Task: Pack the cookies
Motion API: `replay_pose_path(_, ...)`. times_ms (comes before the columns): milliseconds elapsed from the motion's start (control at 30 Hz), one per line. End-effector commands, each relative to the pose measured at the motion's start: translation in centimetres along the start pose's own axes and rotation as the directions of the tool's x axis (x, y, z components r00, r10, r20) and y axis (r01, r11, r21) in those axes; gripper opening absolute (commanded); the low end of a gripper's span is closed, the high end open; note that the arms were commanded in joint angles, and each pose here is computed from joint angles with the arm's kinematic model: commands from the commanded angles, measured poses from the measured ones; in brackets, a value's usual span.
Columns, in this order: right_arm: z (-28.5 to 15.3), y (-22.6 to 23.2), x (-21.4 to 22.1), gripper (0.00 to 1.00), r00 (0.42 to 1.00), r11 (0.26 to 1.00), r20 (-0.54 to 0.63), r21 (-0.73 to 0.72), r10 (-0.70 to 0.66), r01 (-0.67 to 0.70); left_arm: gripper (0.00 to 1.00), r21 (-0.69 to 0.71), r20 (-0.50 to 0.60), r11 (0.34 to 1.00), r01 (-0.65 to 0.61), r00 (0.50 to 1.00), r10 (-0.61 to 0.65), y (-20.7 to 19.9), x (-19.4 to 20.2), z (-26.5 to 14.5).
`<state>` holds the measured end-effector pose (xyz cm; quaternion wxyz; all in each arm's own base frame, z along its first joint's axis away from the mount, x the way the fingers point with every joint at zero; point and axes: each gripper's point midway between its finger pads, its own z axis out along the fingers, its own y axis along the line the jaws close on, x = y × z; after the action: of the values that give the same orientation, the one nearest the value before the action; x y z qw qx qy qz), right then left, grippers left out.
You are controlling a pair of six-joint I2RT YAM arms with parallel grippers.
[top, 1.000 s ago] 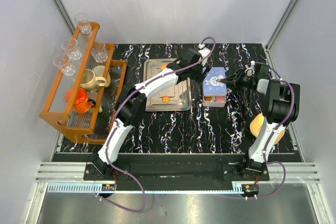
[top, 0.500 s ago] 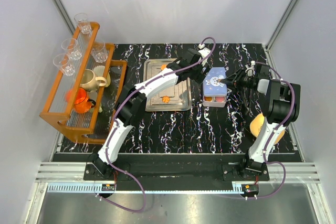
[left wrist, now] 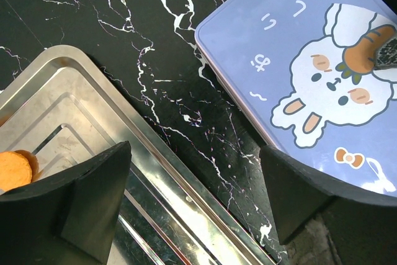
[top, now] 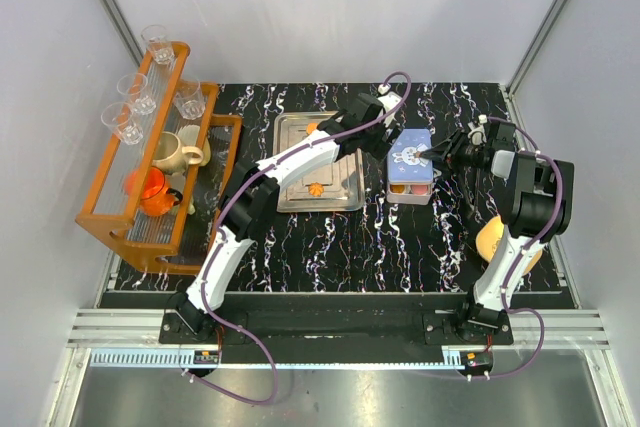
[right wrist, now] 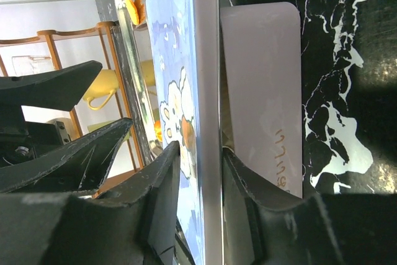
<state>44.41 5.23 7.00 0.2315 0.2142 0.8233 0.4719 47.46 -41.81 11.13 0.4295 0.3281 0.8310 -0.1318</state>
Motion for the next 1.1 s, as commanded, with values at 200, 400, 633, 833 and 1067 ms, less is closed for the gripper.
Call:
replay_pose_path(200,-1.5,0.8,-0.8,0.42,0.996,0.997,0.046,0.043,-0.071,0.069,0.88,-0.007,0.061,1.000,-0.013,0.998,0.014,0.0,-2.0,-1.0)
replay_pose_path(400,-1.6,0.9,-0.8,0.42,0.996,0.996,0.044,0.043,-0.076,0.074,0.88,-0.004,0.065,1.000,-0.013,0.998,0.014,0.0,-2.1,-1.1)
replay_pose_path(633,-1.9,1.3,-1.0,0.43,0.994,0.995,0.051,0.043,-0.093,0.091,0.88,-0.002,0.060,1.000,-0.015,0.998,0.015,0.0,-2.0,-1.0)
replay_pose_path(833,-2.3,1.3,-1.2,0.43,0.992,0.992,0.060,0.062,-0.112,0.109,0.88,-0.002,0.056,1.000,-0.016,0.998,0.016,-0.1,-1.8,-0.9)
replay_pose_path(1067,-2.6,1.2,-1.2,0.43,0.989,0.988,0.061,0.086,-0.131,0.126,0.88,0.000,0.057,1.000,-0.014,0.998,0.014,-0.1,-1.9,-1.1)
